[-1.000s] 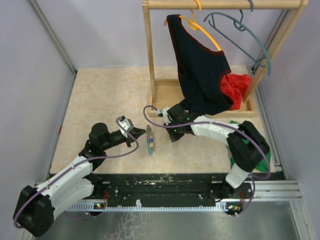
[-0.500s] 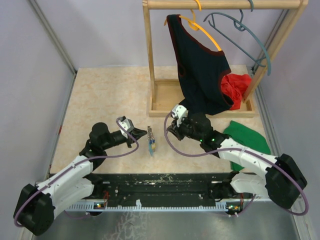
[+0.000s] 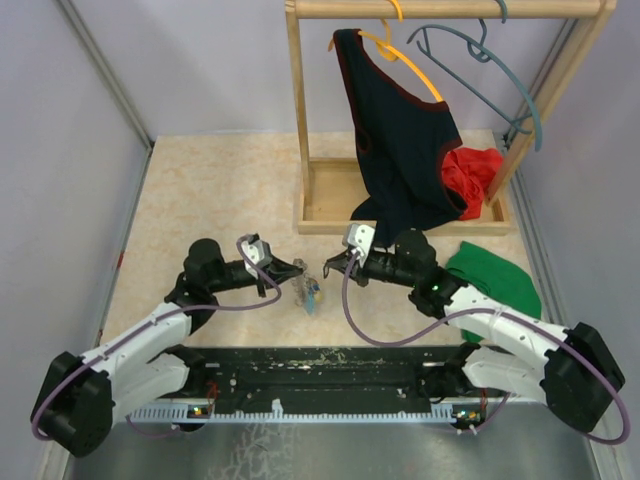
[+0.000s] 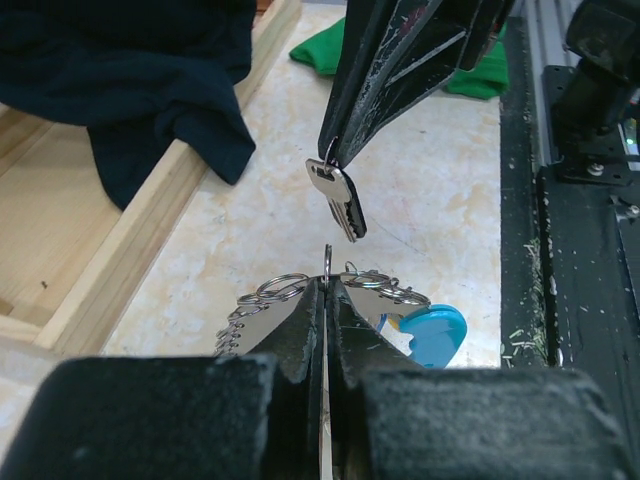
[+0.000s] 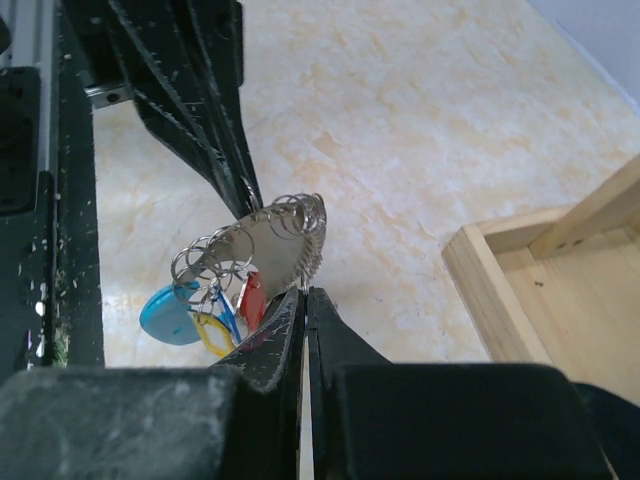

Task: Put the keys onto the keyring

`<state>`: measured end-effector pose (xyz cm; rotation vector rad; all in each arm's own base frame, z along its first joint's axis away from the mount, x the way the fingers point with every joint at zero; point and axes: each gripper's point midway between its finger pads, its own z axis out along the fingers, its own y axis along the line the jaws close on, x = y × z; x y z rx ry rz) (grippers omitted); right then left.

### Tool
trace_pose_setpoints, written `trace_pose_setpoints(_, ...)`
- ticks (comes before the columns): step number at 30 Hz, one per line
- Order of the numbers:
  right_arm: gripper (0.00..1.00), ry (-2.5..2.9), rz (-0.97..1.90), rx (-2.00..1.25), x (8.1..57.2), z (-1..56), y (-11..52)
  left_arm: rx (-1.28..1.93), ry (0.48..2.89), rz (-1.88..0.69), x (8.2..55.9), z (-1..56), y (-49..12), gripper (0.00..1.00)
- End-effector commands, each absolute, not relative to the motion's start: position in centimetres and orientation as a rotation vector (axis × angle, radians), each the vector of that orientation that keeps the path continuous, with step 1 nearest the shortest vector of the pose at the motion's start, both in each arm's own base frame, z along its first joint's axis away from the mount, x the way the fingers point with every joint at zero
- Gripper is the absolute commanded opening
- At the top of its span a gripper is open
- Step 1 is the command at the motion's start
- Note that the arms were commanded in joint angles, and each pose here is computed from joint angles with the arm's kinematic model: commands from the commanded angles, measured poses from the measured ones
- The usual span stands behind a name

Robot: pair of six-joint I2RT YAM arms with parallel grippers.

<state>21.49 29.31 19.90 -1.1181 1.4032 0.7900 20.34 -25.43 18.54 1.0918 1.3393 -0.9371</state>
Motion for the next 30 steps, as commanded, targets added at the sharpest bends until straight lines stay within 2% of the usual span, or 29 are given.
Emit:
trace_pose_setpoints(1,0.00,1.145,0.791,-1.236,20.1,24.2,30.1,1.210,1.112,-0.938,19.7,21.8,-26.5,0.01)
trace_pose_setpoints(10,0.00,1.082,0.755,-1.325,19.3,24.3,30.4,1.320,1.008,-0.920,19.5,21.4,-27.2,0.01)
trace_pose_setpoints(30,0.00,1.055,0.580,-1.370,19.3,23.8,31.8,1.353,1.002,-0.928,19.4,21.0,-27.2,0.01)
